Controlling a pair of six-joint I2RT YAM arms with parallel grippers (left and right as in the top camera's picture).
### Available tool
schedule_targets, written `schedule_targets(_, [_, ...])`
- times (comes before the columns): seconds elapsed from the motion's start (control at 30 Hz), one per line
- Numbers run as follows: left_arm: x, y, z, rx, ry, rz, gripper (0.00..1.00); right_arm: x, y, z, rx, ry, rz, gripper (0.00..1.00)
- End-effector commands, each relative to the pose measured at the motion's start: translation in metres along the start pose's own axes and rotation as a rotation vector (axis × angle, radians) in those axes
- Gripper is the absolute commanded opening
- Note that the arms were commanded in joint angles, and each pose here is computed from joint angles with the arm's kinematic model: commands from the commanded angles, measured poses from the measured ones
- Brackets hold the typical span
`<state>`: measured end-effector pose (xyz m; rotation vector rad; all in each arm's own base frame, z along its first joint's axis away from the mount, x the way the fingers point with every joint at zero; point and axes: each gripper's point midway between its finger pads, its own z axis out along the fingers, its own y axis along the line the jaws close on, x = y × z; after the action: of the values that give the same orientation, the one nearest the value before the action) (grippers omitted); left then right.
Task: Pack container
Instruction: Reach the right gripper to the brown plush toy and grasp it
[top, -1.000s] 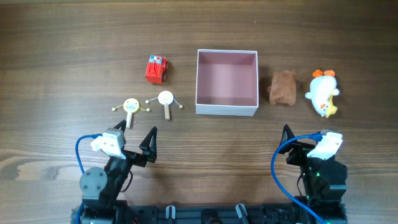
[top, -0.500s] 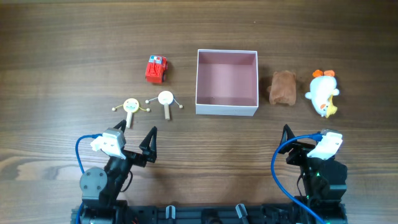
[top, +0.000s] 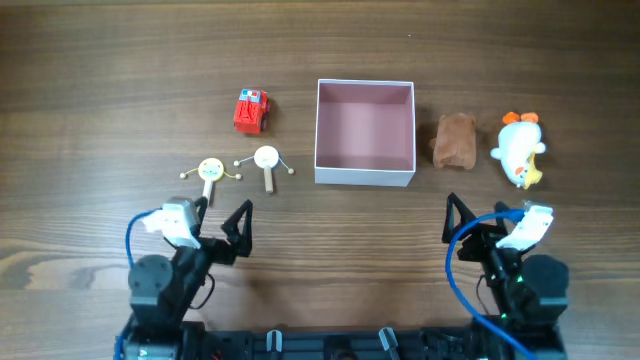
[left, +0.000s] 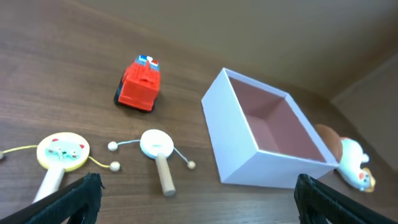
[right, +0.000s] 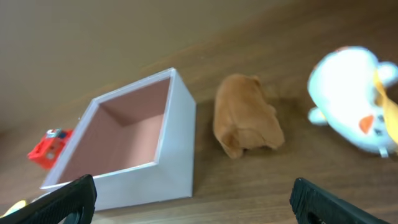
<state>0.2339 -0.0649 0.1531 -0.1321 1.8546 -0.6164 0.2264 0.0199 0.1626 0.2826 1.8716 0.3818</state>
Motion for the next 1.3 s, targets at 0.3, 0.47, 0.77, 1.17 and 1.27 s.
schedule_targets(0.3, [-0.112,-0.004,0.016,-0.341,0.271,0.024,1.00,-0.111,0.040,0.040,0.114,0.475,-0.186,0.99])
schedule_targets(0.47, [-0.121,0.025,0.040,-0.458,0.411,-0.046,1.00,-0.116,0.034,0.095,0.136,0.620,-0.200,1.00])
schedule_targets(0.77, [-0.089,0.068,0.053,-0.568,0.569,-0.128,1.00,-0.029,-0.021,0.163,0.249,0.910,-0.173,0.99])
schedule_targets(1.17, [-0.087,0.068,0.052,-0.571,0.578,-0.131,1.00,0.059,-0.075,0.202,0.390,1.099,-0.119,0.93])
schedule_targets(1.27, [-0.087,0.068,0.052,-0.571,0.578,-0.130,1.00,0.065,-0.079,0.211,0.388,1.088,-0.120,0.63])
